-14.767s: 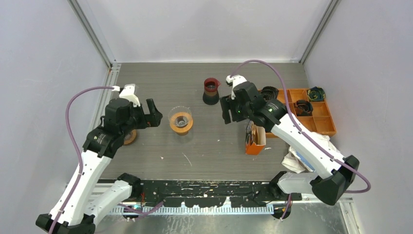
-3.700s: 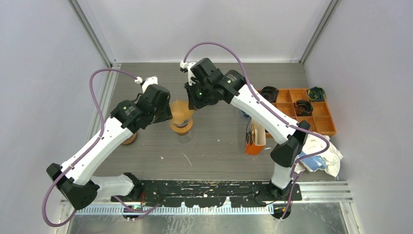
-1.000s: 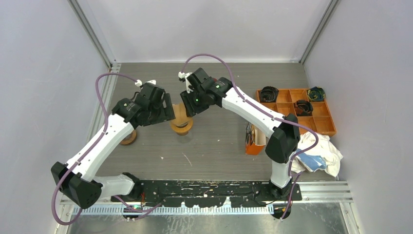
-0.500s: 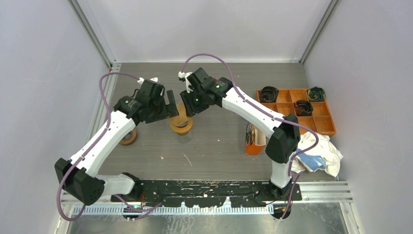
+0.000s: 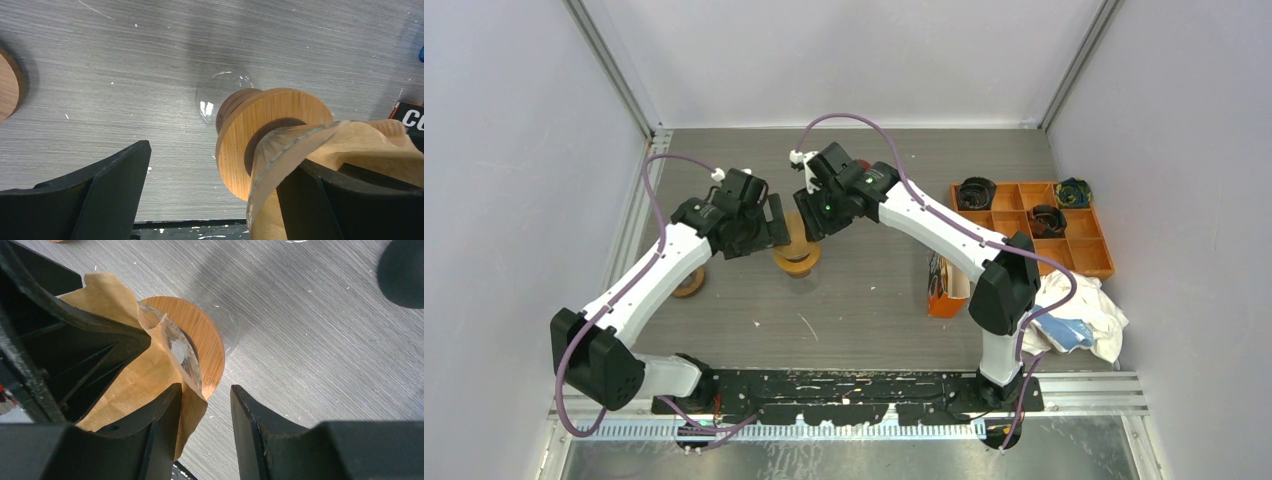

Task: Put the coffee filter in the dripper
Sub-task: Place the coffee filter in the coffee dripper.

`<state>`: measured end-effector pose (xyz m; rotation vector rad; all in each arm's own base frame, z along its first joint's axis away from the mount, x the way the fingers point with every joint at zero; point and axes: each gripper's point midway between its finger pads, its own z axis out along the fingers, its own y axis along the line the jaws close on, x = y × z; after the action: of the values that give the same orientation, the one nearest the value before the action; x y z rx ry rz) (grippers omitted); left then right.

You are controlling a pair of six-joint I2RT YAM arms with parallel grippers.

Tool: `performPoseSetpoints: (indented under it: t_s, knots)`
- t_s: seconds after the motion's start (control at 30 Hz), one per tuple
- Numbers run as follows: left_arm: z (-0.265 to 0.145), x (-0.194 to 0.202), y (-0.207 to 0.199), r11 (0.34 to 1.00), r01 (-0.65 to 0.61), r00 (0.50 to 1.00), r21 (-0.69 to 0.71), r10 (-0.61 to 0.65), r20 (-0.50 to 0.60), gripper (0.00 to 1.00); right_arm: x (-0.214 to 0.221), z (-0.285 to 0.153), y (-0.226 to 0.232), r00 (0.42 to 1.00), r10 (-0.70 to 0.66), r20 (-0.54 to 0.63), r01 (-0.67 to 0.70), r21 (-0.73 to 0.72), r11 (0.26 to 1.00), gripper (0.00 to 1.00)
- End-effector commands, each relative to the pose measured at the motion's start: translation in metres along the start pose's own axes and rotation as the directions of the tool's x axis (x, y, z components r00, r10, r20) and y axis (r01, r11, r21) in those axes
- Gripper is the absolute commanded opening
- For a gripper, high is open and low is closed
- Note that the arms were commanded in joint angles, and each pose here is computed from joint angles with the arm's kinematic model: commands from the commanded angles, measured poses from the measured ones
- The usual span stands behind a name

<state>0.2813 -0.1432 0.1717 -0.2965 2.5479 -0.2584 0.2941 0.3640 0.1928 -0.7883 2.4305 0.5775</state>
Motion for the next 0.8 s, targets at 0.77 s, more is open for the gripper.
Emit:
performPoseSetpoints:
  t_s: [0.77]
  knots:
    - [-0.027, -0.023, -0.015, 0.994, 0.038, 0.993, 0.106, -0.049, 0.108, 0.94, -0.042, -0.051, 0.019, 0.978, -0.04, 0.207, 0.054, -0.063, 0.997, 0.6]
